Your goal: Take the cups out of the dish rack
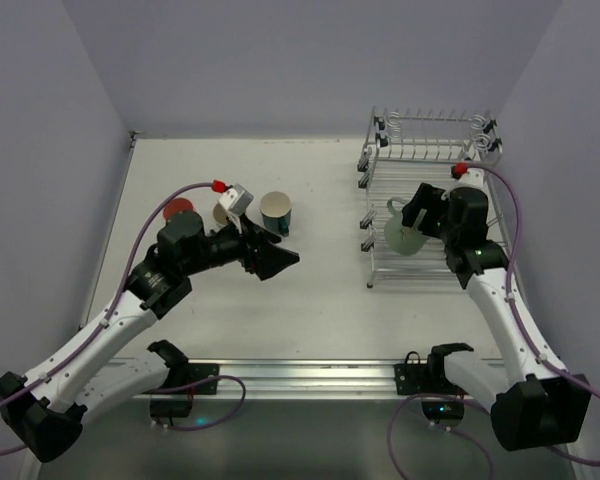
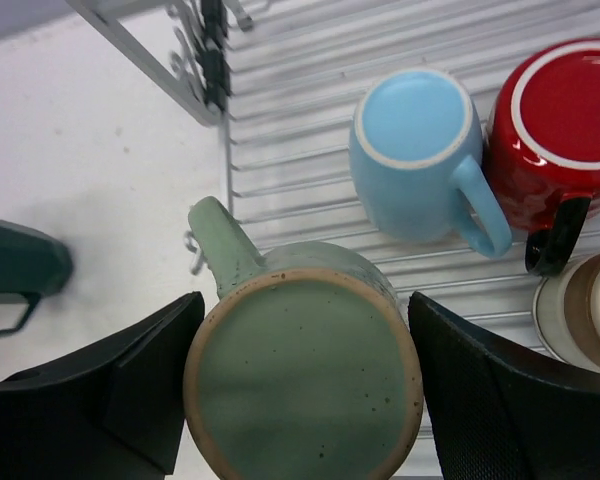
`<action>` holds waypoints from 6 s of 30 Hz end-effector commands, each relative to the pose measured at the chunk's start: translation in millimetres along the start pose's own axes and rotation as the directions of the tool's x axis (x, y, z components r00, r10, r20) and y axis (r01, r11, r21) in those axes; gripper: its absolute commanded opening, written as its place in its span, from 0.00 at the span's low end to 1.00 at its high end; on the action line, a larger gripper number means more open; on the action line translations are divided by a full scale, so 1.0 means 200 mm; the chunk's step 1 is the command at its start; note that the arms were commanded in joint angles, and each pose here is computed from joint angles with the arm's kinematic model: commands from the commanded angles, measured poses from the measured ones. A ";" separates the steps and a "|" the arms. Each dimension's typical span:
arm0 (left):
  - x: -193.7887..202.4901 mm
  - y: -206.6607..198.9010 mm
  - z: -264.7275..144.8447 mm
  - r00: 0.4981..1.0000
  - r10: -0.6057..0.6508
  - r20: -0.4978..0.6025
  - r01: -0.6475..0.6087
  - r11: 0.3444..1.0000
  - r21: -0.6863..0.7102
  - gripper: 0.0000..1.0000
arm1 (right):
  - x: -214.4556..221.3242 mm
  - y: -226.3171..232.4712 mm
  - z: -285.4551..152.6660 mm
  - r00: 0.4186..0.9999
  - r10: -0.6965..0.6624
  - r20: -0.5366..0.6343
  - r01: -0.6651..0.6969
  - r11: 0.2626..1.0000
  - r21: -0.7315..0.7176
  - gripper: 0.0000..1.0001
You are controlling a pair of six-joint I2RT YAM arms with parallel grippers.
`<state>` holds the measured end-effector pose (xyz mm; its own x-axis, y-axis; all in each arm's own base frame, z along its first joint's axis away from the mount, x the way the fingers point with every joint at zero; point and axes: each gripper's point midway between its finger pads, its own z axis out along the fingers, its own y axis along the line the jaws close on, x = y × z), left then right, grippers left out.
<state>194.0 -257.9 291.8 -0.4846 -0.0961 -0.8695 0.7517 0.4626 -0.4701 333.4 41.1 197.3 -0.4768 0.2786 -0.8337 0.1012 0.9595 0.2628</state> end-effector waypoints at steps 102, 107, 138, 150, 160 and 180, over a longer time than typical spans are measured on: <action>0.10 0.85 1.23 0.937 -0.002 -0.349 -0.231 0.747 -0.624 0.00 | 0.23 0.48 -0.91 0.978 0.183 0.096 -0.078 0.754 -0.653 0.99; 0.19 0.93 1.25 0.921 -0.013 -0.389 -0.260 0.722 -0.641 0.00 | 0.21 0.48 -0.92 0.978 0.179 0.106 -0.067 0.753 -0.654 0.99; -0.06 0.86 1.17 0.930 0.085 -0.359 -0.313 0.694 -0.649 0.72 | 0.10 0.35 -0.85 0.958 0.220 0.181 -0.103 0.859 -0.502 0.99; -0.42 0.33 1.04 0.966 0.178 -0.188 -0.246 0.857 -0.453 0.77 | 0.00 0.20 -0.65 0.946 0.208 0.249 -0.147 0.959 -0.241 0.93; -0.28 -0.22 0.34 0.994 0.109 0.007 -0.109 0.991 -0.075 0.81 | 0.00 -0.12 -0.45 0.946 0.124 0.299 -0.163 0.981 0.107 0.99; 0.16 -0.04 -0.29 0.961 0.276 0.032 -0.270 0.954 -0.131 0.91 | -0.05 -0.69 -0.20 0.964 0.128 0.235 -0.235 0.826 0.512 0.99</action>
<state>141.5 -214.5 298.9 -0.2543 -0.0586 -0.9654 0.7878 0.5664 -0.2419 271.5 -83.6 164.4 -0.2956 0.4369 -0.8495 0.6337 0.7552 0.1679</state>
